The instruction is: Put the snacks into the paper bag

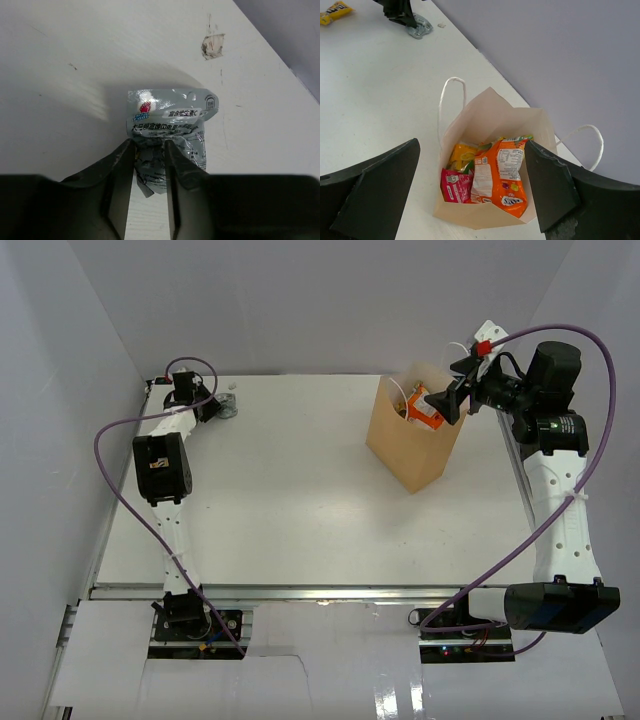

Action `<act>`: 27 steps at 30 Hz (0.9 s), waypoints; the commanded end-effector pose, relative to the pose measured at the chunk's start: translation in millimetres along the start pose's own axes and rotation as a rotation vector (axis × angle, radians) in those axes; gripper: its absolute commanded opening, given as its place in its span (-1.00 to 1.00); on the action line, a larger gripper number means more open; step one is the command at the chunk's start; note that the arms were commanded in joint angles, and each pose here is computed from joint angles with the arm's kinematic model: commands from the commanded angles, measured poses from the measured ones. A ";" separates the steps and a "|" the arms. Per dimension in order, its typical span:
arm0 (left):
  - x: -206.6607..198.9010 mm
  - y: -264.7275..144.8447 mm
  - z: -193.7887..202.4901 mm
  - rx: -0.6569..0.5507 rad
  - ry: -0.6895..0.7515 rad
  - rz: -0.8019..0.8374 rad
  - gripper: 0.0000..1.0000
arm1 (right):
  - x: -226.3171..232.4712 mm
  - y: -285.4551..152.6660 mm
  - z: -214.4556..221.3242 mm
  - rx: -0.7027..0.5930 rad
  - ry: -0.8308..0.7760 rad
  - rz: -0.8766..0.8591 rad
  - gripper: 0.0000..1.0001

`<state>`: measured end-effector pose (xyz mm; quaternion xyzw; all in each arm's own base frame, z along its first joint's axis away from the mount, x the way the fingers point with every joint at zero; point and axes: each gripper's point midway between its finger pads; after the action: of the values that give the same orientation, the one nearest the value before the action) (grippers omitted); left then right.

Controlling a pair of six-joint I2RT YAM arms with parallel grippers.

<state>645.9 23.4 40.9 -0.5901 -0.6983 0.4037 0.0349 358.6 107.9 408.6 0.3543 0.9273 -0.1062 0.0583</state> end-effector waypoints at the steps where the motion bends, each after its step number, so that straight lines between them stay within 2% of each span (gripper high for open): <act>1: -3.0 -2.6 6.8 0.039 0.022 0.038 -0.25 | 10.2 -8.5 -27.9 -0.065 -0.031 -0.038 0.81; 3: -4.5 -5.1 10.4 0.048 0.025 0.057 -0.41 | 23.9 -10.7 -34.4 -0.088 -0.045 -0.107 0.80; 4: -8.4 -8.2 13.0 0.059 0.027 0.086 -0.59 | 29.9 -10.3 -34.2 -0.091 -0.045 -0.144 0.81; 7: -20.0 -25.6 10.4 0.048 0.043 0.153 -0.93 | 50.8 -13.2 -34.6 -0.102 -0.026 -0.251 0.81; 8: -36.6 -41.9 -2.6 0.020 0.064 0.216 -1.00 | 55.9 -14.1 -35.0 -0.104 -0.025 -0.273 0.82; 9: -33.8 -48.2 11.2 0.046 0.062 0.225 -1.00 | 60.7 -13.0 -31.3 -0.093 -0.018 -0.289 0.82; 11: -51.4 -69.8 11.3 0.037 0.062 0.326 -1.00 | 64.3 -11.3 -29.5 -0.078 -0.009 -0.295 0.84; 12: -55.3 -91.5 23.0 0.051 0.051 0.359 -1.00 | 74.0 -6.9 -27.9 -0.062 0.000 -0.317 0.84; 13: -67.7 -106.1 18.6 0.011 0.052 0.432 -1.00 | 75.9 -3.0 -24.4 -0.046 0.019 -0.324 0.84; 15: -77.8 -151.5 51.6 0.088 -0.016 0.529 -1.00 | 83.3 6.5 -24.4 -0.018 0.048 -0.331 0.87; 17: -99.3 -184.3 68.5 0.082 0.001 0.635 -1.00 | 89.4 18.6 -16.7 0.039 0.081 -0.334 0.88; 18: -114.5 -215.2 66.4 0.057 0.014 0.688 -1.00 | 107.6 30.5 -14.3 0.062 0.086 -0.380 0.89; 19: -115.9 -227.4 99.9 0.107 0.018 0.711 -1.00 | 116.0 36.0 -11.1 0.085 0.093 -0.392 0.89; 20: -119.3 -240.6 107.9 0.117 0.024 0.733 -1.00 | 121.0 43.0 -5.1 0.112 0.092 -0.383 0.90; 21: -145.7 -272.1 119.3 0.123 0.056 0.804 -1.00 | 143.0 51.5 -4.7 0.122 0.089 -0.430 0.90; 23: -147.8 -295.8 148.1 0.161 0.057 0.831 -1.00 | 167.8 65.0 -1.5 0.141 0.129 -0.466 0.91; 27: -166.7 -354.9 180.3 0.165 0.056 0.909 -1.00 | 193.7 98.9 31.9 0.248 0.389 -0.409 0.91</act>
<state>344.0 -194.8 182.4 -0.8302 -0.3580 0.4244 -0.0505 268.3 284.0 345.5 0.1140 0.9748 -0.1661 -0.0955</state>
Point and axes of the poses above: each gripper's point midway between its finger pads, its own y axis out along the fingers, its own x axis along the line the jaws close on, z = x × y, and after that the axes turned 6 degrees about y, right-handed
